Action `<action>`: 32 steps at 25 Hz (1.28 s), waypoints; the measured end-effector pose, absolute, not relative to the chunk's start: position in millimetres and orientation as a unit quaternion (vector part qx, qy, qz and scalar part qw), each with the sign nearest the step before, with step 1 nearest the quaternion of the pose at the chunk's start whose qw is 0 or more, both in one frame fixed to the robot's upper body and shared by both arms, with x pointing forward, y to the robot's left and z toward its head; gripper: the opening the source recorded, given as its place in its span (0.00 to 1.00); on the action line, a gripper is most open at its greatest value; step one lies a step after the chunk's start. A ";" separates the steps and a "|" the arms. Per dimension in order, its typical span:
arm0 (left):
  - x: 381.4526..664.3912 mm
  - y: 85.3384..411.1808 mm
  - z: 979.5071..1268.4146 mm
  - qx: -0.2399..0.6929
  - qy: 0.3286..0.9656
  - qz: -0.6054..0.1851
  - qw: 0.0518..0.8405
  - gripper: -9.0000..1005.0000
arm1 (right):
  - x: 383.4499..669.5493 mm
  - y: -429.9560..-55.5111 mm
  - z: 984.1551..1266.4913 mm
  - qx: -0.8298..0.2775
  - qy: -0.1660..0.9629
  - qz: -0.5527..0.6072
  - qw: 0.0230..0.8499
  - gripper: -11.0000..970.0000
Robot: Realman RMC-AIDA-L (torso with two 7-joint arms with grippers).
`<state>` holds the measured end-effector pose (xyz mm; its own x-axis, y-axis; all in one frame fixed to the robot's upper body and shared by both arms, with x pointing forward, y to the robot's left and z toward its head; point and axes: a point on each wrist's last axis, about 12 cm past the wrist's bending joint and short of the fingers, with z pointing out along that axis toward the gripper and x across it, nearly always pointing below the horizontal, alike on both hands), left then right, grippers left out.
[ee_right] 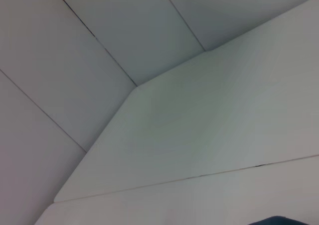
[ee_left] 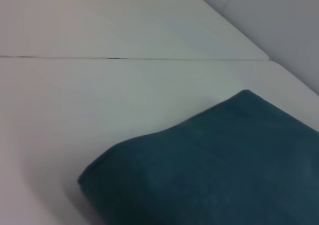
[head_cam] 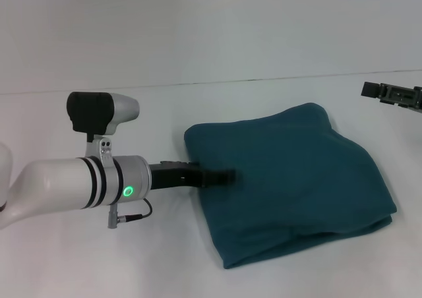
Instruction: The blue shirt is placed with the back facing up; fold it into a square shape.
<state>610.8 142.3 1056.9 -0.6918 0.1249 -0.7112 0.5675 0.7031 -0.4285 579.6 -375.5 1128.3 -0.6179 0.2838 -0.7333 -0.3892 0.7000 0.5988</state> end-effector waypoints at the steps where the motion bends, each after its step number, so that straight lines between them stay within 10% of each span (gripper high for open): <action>1: 610.8 141.4 1057.1 0.204 0.859 -0.328 0.336 0.91 | 579.6 -375.5 1128.2 -0.032 0.812 0.386 0.436 0.95; 21: 614.1 133.7 1061.4 0.226 0.853 -0.319 0.346 0.91 | 577.9 -378.6 1125.3 -0.025 0.815 0.379 0.437 0.95; 32: 616.3 135.7 1061.1 0.222 0.855 -0.310 0.352 0.38 | 579.8 -377.4 1125.8 -0.024 0.815 0.378 0.438 0.95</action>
<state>616.3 135.7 1061.1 -0.6539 0.1616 -0.7391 0.5973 0.7099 -0.3732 579.8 -377.4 1125.8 -0.6144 0.2916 -0.7332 -0.3711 0.7132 0.5946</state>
